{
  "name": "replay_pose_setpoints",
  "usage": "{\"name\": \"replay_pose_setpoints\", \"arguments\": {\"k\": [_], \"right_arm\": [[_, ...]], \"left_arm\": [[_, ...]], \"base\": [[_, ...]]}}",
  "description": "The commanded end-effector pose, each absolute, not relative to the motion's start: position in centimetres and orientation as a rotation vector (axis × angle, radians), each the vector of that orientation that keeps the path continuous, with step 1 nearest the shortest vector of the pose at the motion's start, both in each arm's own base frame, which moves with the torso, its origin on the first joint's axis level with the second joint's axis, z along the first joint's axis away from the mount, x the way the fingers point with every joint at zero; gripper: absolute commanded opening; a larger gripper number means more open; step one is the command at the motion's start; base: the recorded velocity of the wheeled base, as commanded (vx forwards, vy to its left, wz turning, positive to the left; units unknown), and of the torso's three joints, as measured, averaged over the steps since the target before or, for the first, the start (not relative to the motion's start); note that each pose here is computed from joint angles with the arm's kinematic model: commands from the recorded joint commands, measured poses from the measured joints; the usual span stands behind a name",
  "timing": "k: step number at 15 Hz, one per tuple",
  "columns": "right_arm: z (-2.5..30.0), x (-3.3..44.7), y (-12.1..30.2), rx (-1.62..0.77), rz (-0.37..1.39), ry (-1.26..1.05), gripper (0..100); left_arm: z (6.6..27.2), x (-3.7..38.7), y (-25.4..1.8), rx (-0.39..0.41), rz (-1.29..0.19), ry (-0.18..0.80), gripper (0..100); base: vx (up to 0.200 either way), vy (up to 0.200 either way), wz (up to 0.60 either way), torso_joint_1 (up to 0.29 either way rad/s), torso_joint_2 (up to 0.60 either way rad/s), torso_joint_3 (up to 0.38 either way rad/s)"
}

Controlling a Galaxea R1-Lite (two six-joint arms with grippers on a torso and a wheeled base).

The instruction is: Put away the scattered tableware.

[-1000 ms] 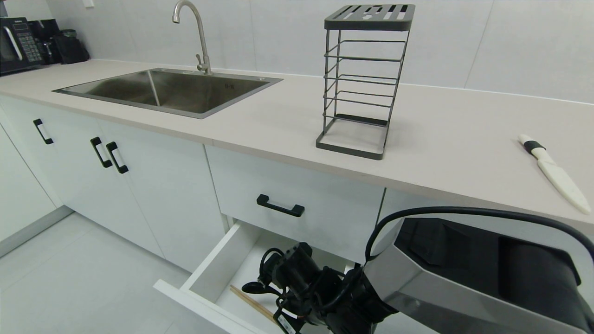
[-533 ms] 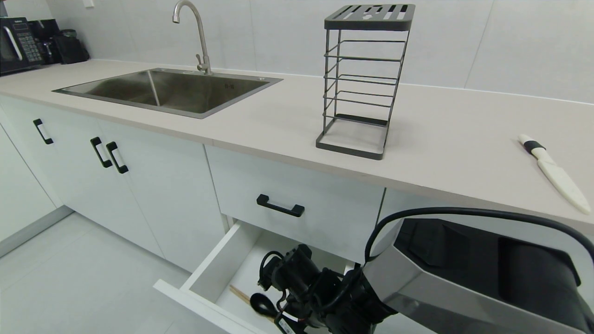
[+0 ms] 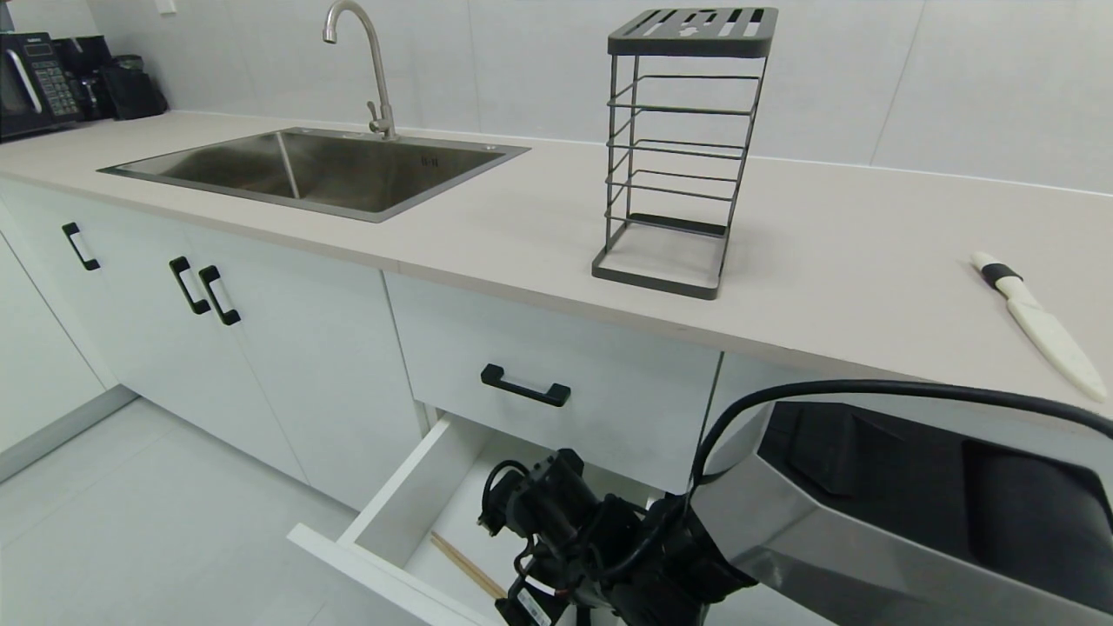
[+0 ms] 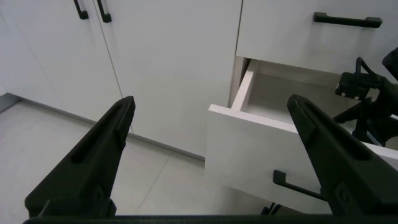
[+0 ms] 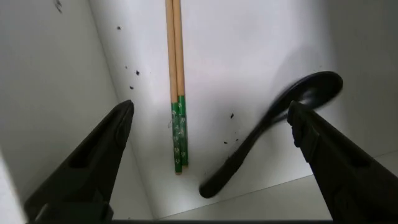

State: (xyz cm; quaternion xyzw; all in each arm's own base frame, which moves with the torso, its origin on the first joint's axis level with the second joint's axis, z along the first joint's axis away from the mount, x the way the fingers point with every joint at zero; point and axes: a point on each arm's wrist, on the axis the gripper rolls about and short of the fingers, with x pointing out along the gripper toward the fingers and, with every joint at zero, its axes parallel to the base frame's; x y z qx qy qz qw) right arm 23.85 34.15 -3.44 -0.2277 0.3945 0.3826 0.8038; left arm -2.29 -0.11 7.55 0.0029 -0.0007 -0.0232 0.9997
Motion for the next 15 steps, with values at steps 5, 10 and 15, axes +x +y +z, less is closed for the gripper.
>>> {"name": "replay_pose_setpoints", "arguments": {"k": [5, 10, 15], "right_arm": [[3.9, 22.2, 33.9, -0.402, 0.860, 0.713, 100], [8.3, 19.5, 31.0, -0.343, 0.863, 0.675, 100], [8.5, 17.8, 28.2, -0.362, 0.861, 0.680, 100]], "left_arm": [[7.5, -2.3, -0.1, 0.006, -0.046, 0.000, 100], [7.5, -2.3, -0.1, 0.006, -0.046, 0.000, 100], [7.5, -2.3, -0.1, 0.006, -0.046, 0.000, 100]], "base": [[0.000, 0.000, 0.00, 0.000, 0.00, 0.000], [0.000, 0.000, 0.00, 0.000, 0.00, 0.000], [0.000, 0.000, 0.00, 0.000, 0.00, 0.000]]}}
